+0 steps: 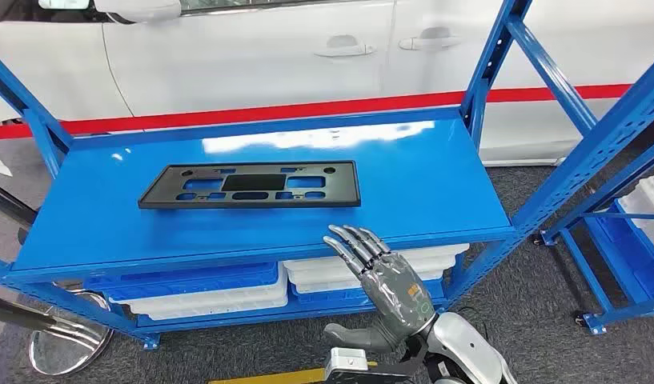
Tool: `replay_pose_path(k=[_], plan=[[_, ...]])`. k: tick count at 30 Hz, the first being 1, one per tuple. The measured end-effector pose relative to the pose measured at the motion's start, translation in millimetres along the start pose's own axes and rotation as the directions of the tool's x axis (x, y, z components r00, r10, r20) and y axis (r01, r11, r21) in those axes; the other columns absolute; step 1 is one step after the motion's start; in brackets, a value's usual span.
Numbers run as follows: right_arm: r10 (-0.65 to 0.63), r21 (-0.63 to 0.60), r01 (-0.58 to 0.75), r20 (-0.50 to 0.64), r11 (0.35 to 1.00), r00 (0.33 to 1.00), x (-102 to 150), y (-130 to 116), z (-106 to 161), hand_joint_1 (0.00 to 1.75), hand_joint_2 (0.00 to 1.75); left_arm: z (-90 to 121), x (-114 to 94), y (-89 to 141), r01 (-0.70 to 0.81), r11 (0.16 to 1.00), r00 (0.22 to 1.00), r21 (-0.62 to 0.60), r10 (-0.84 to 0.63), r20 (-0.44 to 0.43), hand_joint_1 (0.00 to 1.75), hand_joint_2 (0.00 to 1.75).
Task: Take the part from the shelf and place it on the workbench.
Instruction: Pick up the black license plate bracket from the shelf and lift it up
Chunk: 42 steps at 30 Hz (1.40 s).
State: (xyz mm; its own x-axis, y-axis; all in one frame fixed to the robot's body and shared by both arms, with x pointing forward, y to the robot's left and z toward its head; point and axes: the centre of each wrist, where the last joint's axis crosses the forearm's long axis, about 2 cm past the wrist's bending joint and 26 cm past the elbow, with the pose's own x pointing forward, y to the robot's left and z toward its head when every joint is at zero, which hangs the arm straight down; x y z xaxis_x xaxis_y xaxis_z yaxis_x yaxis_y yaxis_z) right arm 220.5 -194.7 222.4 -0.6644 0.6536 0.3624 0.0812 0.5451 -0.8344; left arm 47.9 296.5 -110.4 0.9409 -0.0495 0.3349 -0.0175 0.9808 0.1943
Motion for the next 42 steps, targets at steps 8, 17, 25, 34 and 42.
replay_pose_path(k=[8, 17, 25, 34, 42], plan=[[0.000, 0.006, 0.000, -0.004, 1.000, 1.000, -0.7, 1.6, 0.3, 0.00, 0.00, 0.2, 0.6, -1.8, 0.006, 1.000, 1.000, -0.004, -0.006, 0.001, 0.00, 0.00], [0.011, 0.028, -0.011, -0.006, 1.000, 1.000, -0.4, 7.5, -10.1, 0.00, 0.00, 1.0, 5.9, -11.0, 0.017, 1.000, 1.000, -0.021, -0.017, 0.006, 0.00, 0.00], [-0.011, 0.060, 0.010, 0.008, 0.998, 1.000, 5.4, 19.8, -20.3, 0.00, 0.00, 1.8, 4.6, -13.4, 0.034, 0.999, 0.999, -0.029, -0.034, 0.002, 0.00, 0.00], [-0.030, 0.071, 0.026, 0.049, 0.997, 0.998, 12.7, 25.2, -42.4, 0.00, 0.00, 1.9, 6.8, -16.0, 0.045, 0.998, 0.999, -0.038, -0.044, 0.006, 0.00, 0.00], [-0.051, 0.102, 0.044, 0.065, 0.994, 0.997, 15.2, 33.4, -56.8, 0.00, 0.00, 2.3, 7.6, -18.5, 0.043, 0.998, 0.999, -0.043, -0.043, 0.010, 0.00, 0.00]])
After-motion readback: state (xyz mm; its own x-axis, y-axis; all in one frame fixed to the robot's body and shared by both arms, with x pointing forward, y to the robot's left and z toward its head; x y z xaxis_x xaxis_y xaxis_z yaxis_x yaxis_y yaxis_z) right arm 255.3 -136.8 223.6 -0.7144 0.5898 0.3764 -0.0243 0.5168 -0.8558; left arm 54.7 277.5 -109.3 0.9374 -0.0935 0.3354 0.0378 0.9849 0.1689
